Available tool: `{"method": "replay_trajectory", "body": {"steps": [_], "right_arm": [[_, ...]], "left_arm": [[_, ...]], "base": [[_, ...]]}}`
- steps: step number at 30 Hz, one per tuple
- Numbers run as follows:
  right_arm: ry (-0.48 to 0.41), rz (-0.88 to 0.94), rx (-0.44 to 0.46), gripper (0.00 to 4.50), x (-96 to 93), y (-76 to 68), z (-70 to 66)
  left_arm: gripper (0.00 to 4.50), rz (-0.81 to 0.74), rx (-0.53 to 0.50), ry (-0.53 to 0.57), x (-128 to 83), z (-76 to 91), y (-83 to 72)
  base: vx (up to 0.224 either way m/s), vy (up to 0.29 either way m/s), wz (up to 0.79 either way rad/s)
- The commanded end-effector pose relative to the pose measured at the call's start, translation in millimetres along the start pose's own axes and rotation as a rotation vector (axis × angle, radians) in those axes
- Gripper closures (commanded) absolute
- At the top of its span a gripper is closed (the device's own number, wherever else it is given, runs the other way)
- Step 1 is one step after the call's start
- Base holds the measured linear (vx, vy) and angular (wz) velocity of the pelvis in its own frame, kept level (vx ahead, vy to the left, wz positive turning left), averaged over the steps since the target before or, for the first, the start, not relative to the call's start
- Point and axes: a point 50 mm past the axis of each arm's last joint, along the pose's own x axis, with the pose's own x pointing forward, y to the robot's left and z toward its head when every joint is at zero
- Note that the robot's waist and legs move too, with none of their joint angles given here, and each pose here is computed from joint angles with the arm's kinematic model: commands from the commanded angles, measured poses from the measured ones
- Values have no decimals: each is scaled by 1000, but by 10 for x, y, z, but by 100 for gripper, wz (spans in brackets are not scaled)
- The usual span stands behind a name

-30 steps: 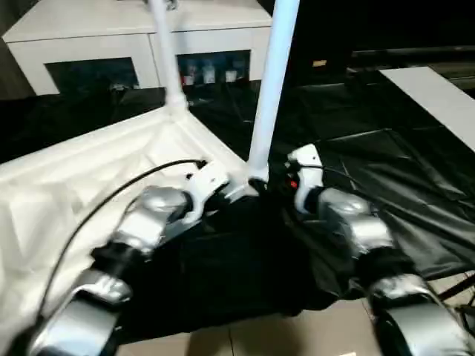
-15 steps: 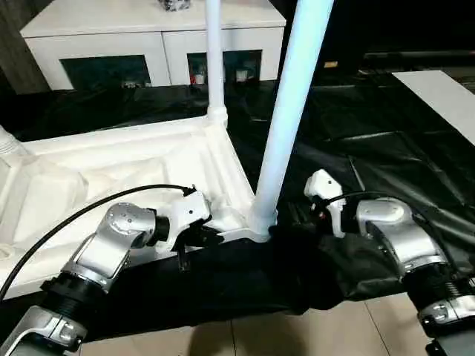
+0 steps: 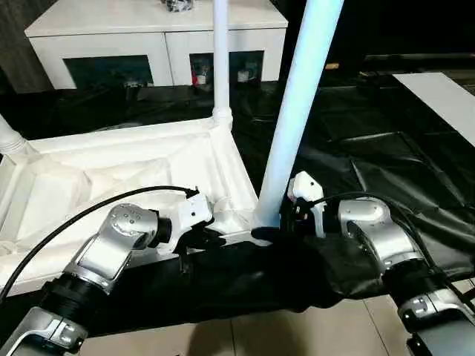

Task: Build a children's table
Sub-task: Rotate leg to tighten

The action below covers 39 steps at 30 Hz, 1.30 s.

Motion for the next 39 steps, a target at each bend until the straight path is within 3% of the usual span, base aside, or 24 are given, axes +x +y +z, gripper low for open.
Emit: {"method": "replay_trajectory", "body": {"steps": [1, 12, 16, 21, 26, 28, 32, 35, 37, 39], "right_arm": [[-8, -9, -22, 66, -16, -42, 46], [9, -26, -24, 169, 21, -43, -31], [12, -207, 89, 177, 117, -106, -136], [1, -461, 304, 178, 294, -135, -254], [101, -807, 481, 178, 637, -54, -363], [116, -909, 513, 178, 735, -31, -340], [108, -929, 511, 179, 843, -6, -268], [29, -905, 518, 179, 858, -44, -161], [-58, -866, 459, 124, 821, -108, -26], [-100, -849, 422, 107, 762, -159, 39]], "left_arm": [[450, -33, 16, 0, 36, 34, -29], [450, -17, 2, 13, 43, -5, -25], [450, 86, -70, 0, 131, -11, 49], [450, 302, -170, 2, 295, 17, 221], [450, 599, -307, 14, 585, 168, 425], [450, 659, -307, 12, 679, 223, 451], [450, 679, -289, 14, 755, 261, 450], [450, 642, -276, -3, 758, 289, 439], [450, 598, -245, 0, 719, 266, 438], [450, 559, -224, 3, 687, 228, 432]], "base": [[0, 0, 0], [0, 0, 0], [0, 0, 0], [0, 0, 0], [0, 0, 0], [0, 0, 0], [0, 0, 0], [0, 0, 0], [0, 0, 0], [0, 0, 0]]}}
